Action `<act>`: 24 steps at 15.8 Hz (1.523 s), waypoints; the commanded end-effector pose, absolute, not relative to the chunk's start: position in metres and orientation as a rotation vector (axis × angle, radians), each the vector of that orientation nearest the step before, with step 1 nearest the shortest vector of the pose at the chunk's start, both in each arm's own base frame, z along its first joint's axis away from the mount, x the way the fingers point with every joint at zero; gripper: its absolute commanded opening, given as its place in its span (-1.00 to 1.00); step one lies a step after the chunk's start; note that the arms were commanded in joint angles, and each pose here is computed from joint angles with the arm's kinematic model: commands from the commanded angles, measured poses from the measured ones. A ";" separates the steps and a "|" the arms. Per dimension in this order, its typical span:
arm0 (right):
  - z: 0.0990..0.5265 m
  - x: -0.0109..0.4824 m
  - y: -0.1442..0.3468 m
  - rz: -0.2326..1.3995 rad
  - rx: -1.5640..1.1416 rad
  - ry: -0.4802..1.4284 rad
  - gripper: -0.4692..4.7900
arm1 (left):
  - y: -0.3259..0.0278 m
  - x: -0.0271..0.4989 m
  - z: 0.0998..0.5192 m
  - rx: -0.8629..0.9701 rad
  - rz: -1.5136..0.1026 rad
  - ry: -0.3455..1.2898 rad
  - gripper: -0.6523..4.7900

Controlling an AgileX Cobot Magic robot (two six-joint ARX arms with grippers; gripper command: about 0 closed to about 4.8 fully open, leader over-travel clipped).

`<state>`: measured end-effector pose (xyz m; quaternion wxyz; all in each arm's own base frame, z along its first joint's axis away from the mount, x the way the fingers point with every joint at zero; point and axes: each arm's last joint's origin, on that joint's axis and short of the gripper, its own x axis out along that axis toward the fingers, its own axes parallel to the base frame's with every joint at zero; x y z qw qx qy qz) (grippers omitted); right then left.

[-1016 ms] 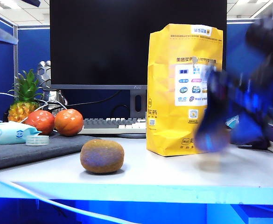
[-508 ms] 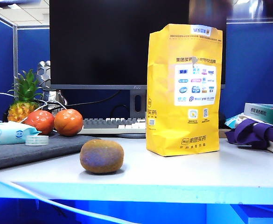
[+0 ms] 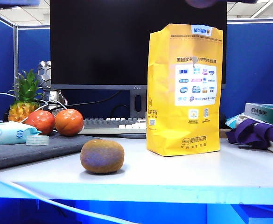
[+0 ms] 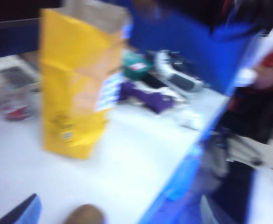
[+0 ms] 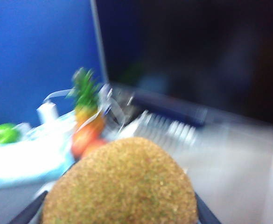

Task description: Pick up the kiwifruit and throw it into the yellow paper bag.

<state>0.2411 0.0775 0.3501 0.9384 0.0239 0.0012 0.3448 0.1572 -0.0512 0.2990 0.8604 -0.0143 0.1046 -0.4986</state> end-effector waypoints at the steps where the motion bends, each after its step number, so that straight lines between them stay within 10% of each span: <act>1: 0.384 0.287 0.089 0.696 -0.025 -0.032 -0.67 | -0.049 0.161 0.302 -0.024 -0.901 0.217 1.00; 5: 0.381 0.308 0.088 0.645 -0.092 0.067 -0.46 | -0.049 0.161 0.302 -0.023 -0.894 0.218 1.00; 6: 0.380 0.308 0.087 0.604 -0.124 0.066 -0.20 | -0.049 0.161 0.302 -0.023 -0.894 0.218 1.00; 8: 0.381 0.308 0.087 0.610 -0.129 0.052 1.00 | -0.049 0.161 0.303 -0.018 -0.895 0.201 1.00; 13: 0.399 0.284 0.070 0.574 -0.044 0.083 1.00 | -0.046 0.148 0.323 0.048 -0.873 0.047 1.00; 18: 0.433 0.187 0.050 0.566 -0.055 -0.106 1.00 | -0.021 0.090 0.334 0.236 -0.327 -0.051 1.00; 24: 0.300 0.124 0.035 0.485 0.103 -0.103 1.00 | -0.013 0.064 0.309 0.255 -0.221 -0.005 1.00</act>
